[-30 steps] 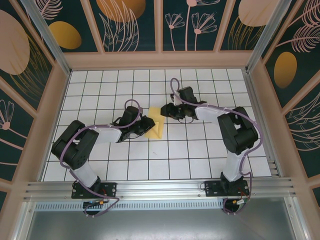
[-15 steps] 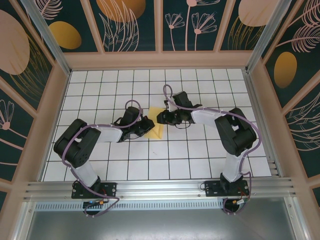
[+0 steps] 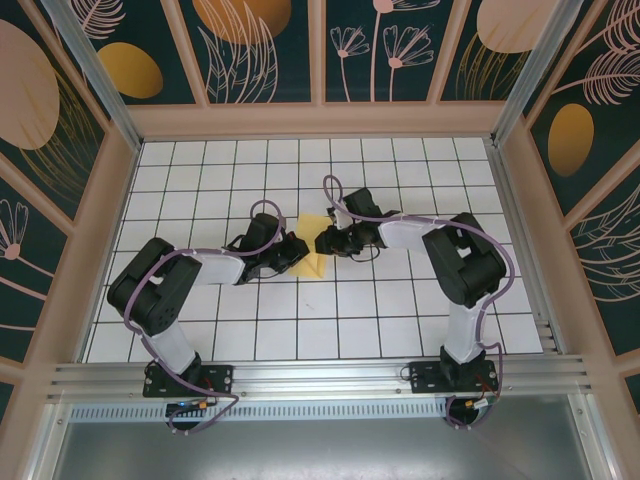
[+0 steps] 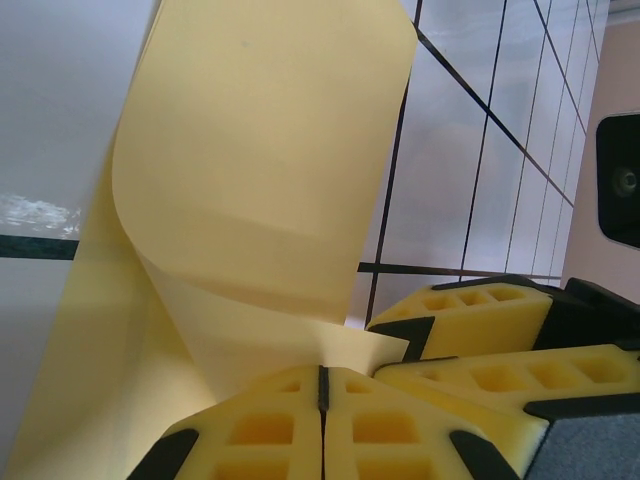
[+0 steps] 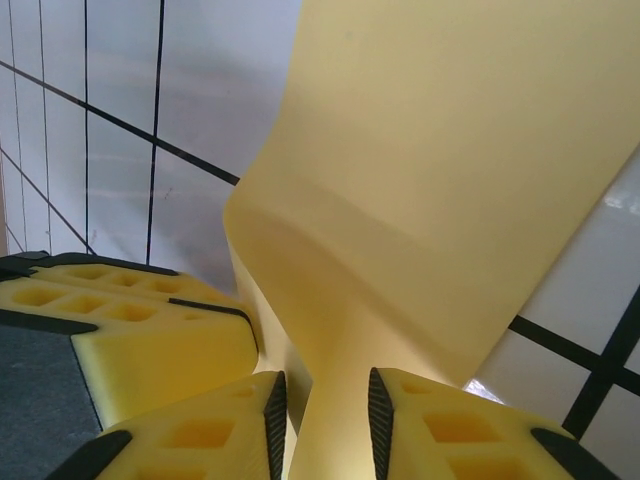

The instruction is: Fold a paper plane with a square sheet of paper (pick it up from the middle)

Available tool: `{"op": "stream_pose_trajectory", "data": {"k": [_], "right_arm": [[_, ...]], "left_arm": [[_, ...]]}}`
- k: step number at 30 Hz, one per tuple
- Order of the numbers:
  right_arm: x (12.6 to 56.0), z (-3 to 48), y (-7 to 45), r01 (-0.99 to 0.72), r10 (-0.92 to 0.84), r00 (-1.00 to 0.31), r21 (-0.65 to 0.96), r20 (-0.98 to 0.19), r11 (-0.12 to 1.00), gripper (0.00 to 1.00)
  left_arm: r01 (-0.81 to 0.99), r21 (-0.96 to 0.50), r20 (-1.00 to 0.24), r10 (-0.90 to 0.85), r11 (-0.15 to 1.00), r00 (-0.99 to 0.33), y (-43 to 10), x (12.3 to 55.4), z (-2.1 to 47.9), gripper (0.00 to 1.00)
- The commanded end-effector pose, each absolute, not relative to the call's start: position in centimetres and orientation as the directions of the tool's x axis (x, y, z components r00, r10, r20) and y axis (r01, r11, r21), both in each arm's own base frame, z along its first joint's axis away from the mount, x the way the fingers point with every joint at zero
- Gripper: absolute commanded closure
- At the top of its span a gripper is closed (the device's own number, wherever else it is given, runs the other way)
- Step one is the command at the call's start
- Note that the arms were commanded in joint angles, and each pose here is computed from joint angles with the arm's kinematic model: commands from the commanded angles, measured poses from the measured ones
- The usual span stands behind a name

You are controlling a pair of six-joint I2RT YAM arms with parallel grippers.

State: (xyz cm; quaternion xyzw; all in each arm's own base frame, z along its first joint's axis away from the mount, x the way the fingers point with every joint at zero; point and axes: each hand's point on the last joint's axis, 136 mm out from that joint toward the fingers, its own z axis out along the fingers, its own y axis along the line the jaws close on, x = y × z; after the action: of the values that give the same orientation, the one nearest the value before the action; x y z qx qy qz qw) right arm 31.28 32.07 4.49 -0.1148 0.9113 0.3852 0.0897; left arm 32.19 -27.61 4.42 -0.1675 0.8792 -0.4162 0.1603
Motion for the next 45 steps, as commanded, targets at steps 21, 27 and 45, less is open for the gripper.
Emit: {"op": "stream_pose_trajectory", "data": {"k": [21, 27, 45], "right_arm": [[32.9, 4.1, 31.3, -0.251, -0.08, -0.959, 0.684, -0.272, 0.685, 0.93], [32.8, 3.4, 31.2, -0.242, -0.081, -0.962, 0.676, -0.261, 0.696, 0.93], [33.2, 2.0, 30.4, -0.224, -0.071, -0.963, 0.632, -0.259, 0.741, 0.93]], "left_arm": [[-0.048, -0.866, -0.179, -0.398, 0.498, -0.9, -29.7, 32.9, 8.6, 0.86], [-0.058, -0.867, -0.166, -0.396, 0.495, -0.903, -29.9, 33.1, 7.9, 0.85], [-0.067, -0.855, -0.158, -0.38, 0.514, -0.911, -30.4, 33.6, 6.8, 0.85]]}}
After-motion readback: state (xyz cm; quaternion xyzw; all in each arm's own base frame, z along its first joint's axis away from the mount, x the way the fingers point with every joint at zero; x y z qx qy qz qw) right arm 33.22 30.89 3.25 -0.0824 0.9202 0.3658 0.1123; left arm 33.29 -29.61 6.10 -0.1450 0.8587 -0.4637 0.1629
